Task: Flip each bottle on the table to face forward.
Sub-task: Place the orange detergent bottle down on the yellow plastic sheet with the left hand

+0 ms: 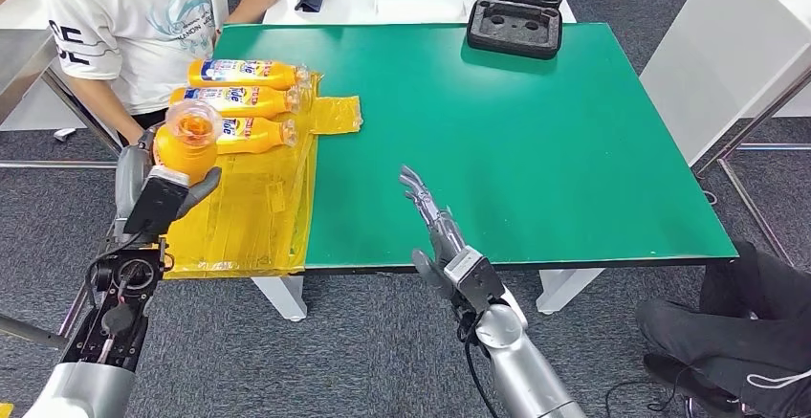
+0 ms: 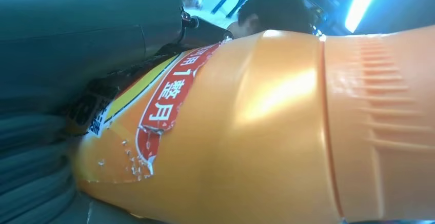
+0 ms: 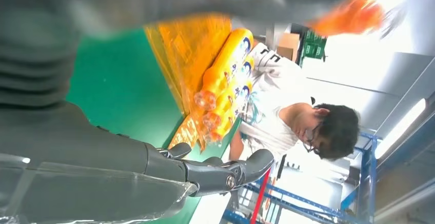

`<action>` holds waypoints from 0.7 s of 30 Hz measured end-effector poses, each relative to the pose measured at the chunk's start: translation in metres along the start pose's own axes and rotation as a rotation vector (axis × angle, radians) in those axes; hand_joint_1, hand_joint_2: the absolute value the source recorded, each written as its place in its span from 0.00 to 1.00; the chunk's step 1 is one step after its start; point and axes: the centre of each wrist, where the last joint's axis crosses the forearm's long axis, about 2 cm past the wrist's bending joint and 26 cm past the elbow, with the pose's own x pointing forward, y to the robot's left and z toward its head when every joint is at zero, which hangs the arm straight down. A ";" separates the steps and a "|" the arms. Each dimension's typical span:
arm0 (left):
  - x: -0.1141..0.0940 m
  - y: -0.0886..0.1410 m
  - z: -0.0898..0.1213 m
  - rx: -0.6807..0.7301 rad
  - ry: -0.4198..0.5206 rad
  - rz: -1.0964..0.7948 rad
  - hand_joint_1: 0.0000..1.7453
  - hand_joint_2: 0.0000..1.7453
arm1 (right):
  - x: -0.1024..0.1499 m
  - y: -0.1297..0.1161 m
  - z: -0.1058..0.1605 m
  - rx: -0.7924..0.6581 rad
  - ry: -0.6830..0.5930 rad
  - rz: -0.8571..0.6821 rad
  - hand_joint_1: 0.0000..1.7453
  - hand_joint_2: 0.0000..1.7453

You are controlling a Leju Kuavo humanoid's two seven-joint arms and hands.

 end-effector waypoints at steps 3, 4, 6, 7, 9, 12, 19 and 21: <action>-0.002 -0.002 -0.005 -0.066 -0.026 -0.141 1.00 1.00 | 0.000 0.003 0.000 0.011 0.000 -0.011 0.00 1.00; -0.002 -0.003 -0.006 -0.092 -0.035 -0.198 1.00 1.00 | 0.000 0.004 0.000 0.014 0.000 -0.015 0.00 1.00; -0.004 -0.008 -0.007 -0.147 -0.058 -0.306 1.00 1.00 | -0.001 0.005 -0.001 0.016 0.001 -0.024 0.00 1.00; -0.005 -0.011 -0.006 -0.170 -0.067 -0.340 1.00 1.00 | -0.001 0.005 -0.001 0.015 0.001 -0.028 0.00 1.00; -0.006 -0.014 -0.004 -0.200 -0.074 -0.370 1.00 1.00 | -0.001 0.006 -0.001 0.012 0.004 -0.033 0.00 1.00; -0.009 -0.017 -0.003 -0.226 -0.077 -0.384 1.00 1.00 | -0.002 0.006 -0.001 0.009 0.007 -0.036 0.00 1.00; -0.012 -0.021 -0.006 -0.295 -0.091 -0.410 1.00 1.00 | -0.004 0.006 0.001 0.005 0.017 -0.039 0.00 1.00; -0.012 -0.025 -0.010 -0.366 -0.110 -0.435 1.00 1.00 | -0.005 0.006 0.002 0.003 0.022 -0.040 0.00 1.00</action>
